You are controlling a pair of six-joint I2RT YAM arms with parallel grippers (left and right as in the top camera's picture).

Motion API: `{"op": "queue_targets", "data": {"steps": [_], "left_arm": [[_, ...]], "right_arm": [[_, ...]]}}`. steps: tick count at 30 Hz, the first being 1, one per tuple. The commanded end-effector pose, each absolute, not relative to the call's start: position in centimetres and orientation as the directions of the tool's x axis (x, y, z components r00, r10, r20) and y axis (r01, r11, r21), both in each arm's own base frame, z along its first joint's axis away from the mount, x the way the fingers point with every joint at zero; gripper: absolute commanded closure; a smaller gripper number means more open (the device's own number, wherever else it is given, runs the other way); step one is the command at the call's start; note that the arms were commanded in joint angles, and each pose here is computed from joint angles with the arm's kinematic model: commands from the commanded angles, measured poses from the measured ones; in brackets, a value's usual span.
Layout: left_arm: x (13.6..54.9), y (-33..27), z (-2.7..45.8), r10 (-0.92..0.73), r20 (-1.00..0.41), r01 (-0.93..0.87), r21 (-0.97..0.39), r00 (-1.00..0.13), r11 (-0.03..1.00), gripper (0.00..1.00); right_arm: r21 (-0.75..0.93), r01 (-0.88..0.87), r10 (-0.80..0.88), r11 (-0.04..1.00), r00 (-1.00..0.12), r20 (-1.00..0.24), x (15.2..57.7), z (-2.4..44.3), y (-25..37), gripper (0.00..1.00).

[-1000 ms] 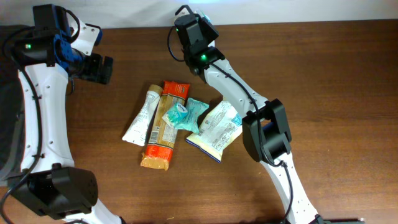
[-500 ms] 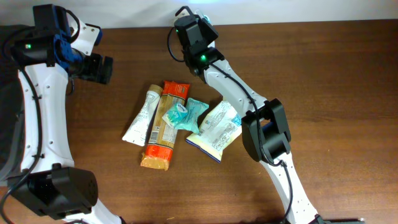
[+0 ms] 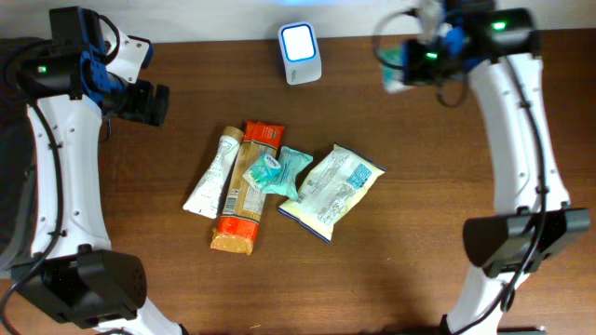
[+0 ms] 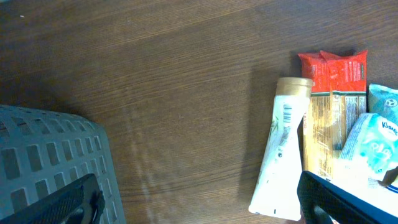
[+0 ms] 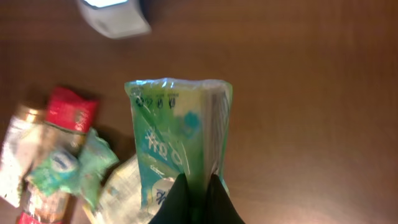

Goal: Scan the item barcode

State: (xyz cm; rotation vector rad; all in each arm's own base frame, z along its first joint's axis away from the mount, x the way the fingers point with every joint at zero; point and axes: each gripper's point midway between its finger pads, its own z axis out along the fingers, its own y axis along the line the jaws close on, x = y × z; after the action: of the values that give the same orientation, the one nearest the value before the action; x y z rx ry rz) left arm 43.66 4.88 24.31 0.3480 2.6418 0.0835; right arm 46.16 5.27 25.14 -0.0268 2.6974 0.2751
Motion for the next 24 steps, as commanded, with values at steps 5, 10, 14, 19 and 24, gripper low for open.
{"op": "queue_targets", "data": {"steps": [5, 10, 14, 19, 24], "left_arm": [[43.5, 4.9, 25.2, 0.272, -0.467, 0.241, 0.126, -0.842, 0.962, 0.01], [43.5, 4.9, 25.2, 0.272, -0.467, 0.241, 0.126, -0.842, 0.962, 0.01], [43.5, 4.9, 25.2, 0.272, -0.467, 0.241, 0.126, -0.842, 0.962, 0.01], [43.5, 4.8, 25.2, 0.272, -0.467, 0.242, 0.126, -0.841, 0.962, 0.01], [43.5, 4.9, 25.2, 0.272, -0.467, 0.241, 0.126, -0.842, 0.962, 0.01]], "right_arm": [[0.234, 0.322, 0.348, 0.918, -0.934, -0.082, 42.3, 14.1, -7.7, 0.96], [0.224, 0.425, 0.429, 0.877, -0.903, 0.033, 38.9, 7.8, -10.6, 0.96], [0.215, 0.428, 0.424, 0.878, -0.903, 0.068, 37.8, 6.4, -10.6, 0.6], [0.271, 0.278, 0.275, 0.921, -0.96, 0.05, 38.0, 9.4, -9.4, 0.27], [0.34, -0.008, 0.039, 0.941, -0.991, -0.131, 41.7, 14.9, -4.3, 0.21]]}}
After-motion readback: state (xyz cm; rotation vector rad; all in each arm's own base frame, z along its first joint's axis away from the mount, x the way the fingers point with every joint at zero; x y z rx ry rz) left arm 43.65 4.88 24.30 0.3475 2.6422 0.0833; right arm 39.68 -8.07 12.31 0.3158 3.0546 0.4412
